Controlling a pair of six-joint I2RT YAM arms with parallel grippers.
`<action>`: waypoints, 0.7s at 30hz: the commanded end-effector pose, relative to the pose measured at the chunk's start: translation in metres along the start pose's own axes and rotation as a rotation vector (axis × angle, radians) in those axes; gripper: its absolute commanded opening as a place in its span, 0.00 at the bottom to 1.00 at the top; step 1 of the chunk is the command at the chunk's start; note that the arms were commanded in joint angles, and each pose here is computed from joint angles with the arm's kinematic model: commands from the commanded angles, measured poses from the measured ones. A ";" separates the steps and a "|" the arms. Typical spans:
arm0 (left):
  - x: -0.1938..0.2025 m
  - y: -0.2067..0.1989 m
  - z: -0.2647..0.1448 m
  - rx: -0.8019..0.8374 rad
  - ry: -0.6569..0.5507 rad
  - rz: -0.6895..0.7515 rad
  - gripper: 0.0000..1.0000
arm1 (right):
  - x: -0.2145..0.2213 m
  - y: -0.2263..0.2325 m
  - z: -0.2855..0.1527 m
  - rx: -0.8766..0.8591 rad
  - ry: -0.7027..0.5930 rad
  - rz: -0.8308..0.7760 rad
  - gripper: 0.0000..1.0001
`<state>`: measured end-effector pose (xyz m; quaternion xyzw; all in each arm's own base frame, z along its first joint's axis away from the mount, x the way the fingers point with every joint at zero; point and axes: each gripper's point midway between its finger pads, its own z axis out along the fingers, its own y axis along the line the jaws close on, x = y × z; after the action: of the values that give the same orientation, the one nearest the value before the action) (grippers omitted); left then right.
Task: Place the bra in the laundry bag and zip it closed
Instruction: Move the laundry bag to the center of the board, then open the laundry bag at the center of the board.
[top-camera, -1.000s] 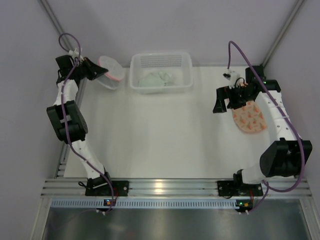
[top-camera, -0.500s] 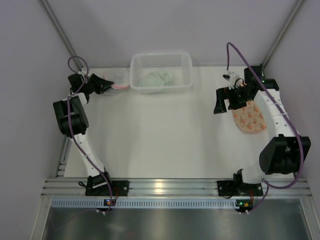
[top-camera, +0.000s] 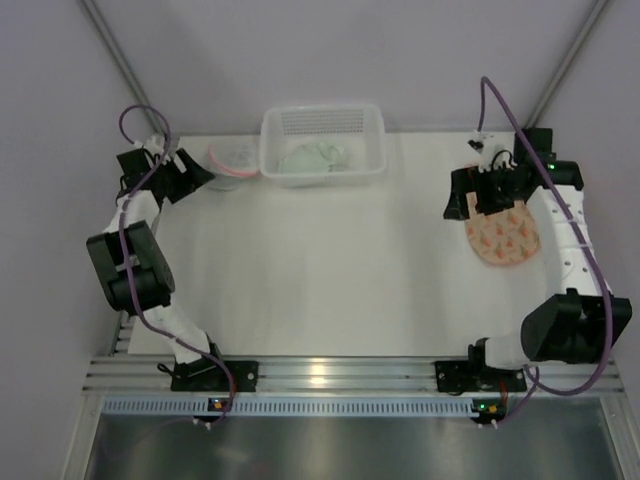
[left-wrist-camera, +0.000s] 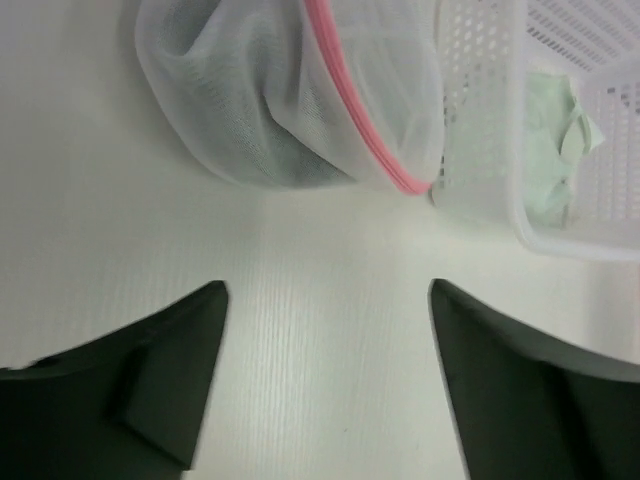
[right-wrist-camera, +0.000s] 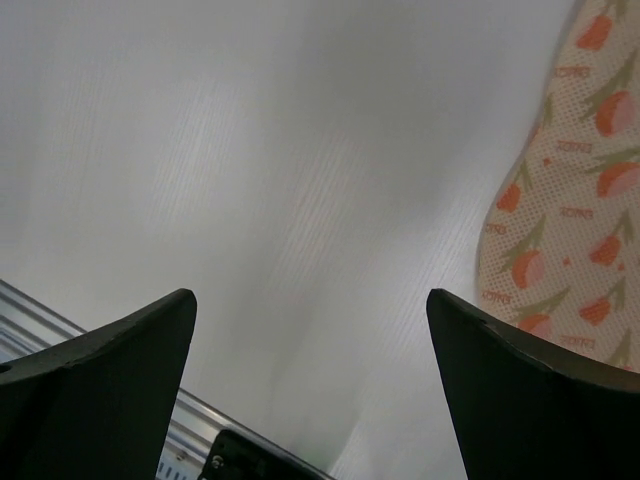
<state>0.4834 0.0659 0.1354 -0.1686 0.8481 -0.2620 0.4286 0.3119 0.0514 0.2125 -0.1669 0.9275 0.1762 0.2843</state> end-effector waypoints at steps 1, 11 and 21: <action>-0.016 -0.020 -0.049 -0.037 -0.076 0.219 0.98 | -0.030 -0.009 -0.048 0.071 -0.196 -0.003 0.99; -0.057 -0.091 -0.198 -0.220 -0.283 0.748 0.98 | -0.014 -0.040 -0.077 0.263 -0.202 0.001 0.99; 0.007 -0.120 -0.239 -0.125 -0.081 0.674 0.98 | 0.037 -0.103 -0.033 0.270 0.156 0.159 0.99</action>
<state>0.3082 0.0450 0.3412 0.0883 0.8185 -0.0179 0.5673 0.3141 -0.0338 0.2090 -0.0913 0.9551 0.0817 0.2697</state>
